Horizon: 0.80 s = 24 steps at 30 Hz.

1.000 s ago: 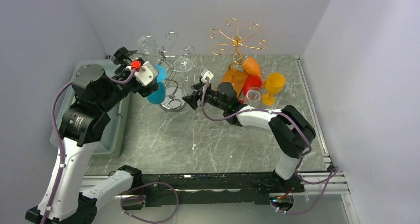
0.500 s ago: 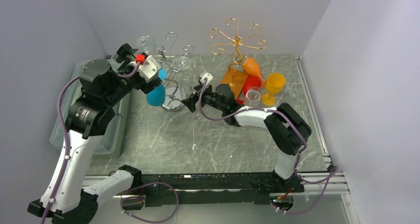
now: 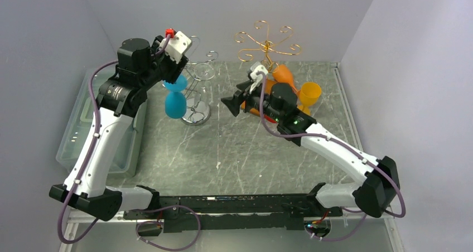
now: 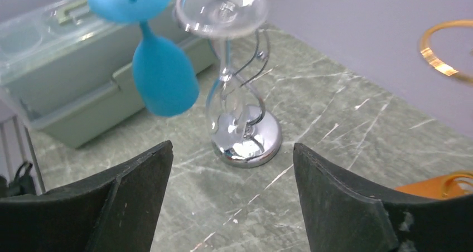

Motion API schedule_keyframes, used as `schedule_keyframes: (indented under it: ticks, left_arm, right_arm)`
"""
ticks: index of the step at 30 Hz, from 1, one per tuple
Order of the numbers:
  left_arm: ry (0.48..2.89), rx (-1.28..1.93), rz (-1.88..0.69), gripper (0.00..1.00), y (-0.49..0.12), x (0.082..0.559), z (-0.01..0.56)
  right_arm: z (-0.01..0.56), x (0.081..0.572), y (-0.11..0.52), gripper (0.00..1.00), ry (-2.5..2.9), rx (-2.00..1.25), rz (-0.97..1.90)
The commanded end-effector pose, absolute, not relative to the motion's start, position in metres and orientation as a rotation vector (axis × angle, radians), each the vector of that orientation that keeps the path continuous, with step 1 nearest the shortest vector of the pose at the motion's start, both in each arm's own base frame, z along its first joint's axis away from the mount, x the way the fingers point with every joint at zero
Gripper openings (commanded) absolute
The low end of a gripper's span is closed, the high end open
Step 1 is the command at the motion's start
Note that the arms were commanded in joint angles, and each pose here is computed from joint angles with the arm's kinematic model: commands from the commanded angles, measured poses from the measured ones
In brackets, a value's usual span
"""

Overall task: Place the wine glass upside down on the wine glass rack
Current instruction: Adjust the wine rack at the center of the board.

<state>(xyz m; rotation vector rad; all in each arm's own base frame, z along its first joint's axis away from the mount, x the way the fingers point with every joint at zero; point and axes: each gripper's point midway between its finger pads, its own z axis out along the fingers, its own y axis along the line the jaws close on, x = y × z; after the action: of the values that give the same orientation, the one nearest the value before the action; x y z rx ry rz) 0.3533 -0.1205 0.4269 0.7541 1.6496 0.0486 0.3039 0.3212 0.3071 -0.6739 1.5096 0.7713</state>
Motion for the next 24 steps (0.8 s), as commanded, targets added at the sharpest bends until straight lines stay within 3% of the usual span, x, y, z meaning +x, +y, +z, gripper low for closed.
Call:
schedule_keyframes:
  ticks: [1, 6, 14, 24]
  left_arm:
    - [1.630, 0.711, 0.055, 0.55, -0.118, 0.353, 0.445]
    - [1.668, 0.722, 0.103, 0.57, -0.111, 0.356, 0.434]
    - [1.704, 0.747, 0.144, 0.60, -0.108, 0.365, 0.416]
    - [1.695, 0.796, 0.201, 0.59, -0.103, 0.374, 0.400]
  right_arm:
    - [0.341, 0.322, 0.296, 0.76, 1.621, -0.554, 0.654]
    - [0.391, 0.363, 0.298, 0.67, 1.640, -0.466, 0.602]
    - [0.418, 0.426, 0.324, 0.66, 1.635, -0.424, 0.566]
    - [0.405, 0.457, 0.348, 0.67, 1.638, -0.421, 0.619]
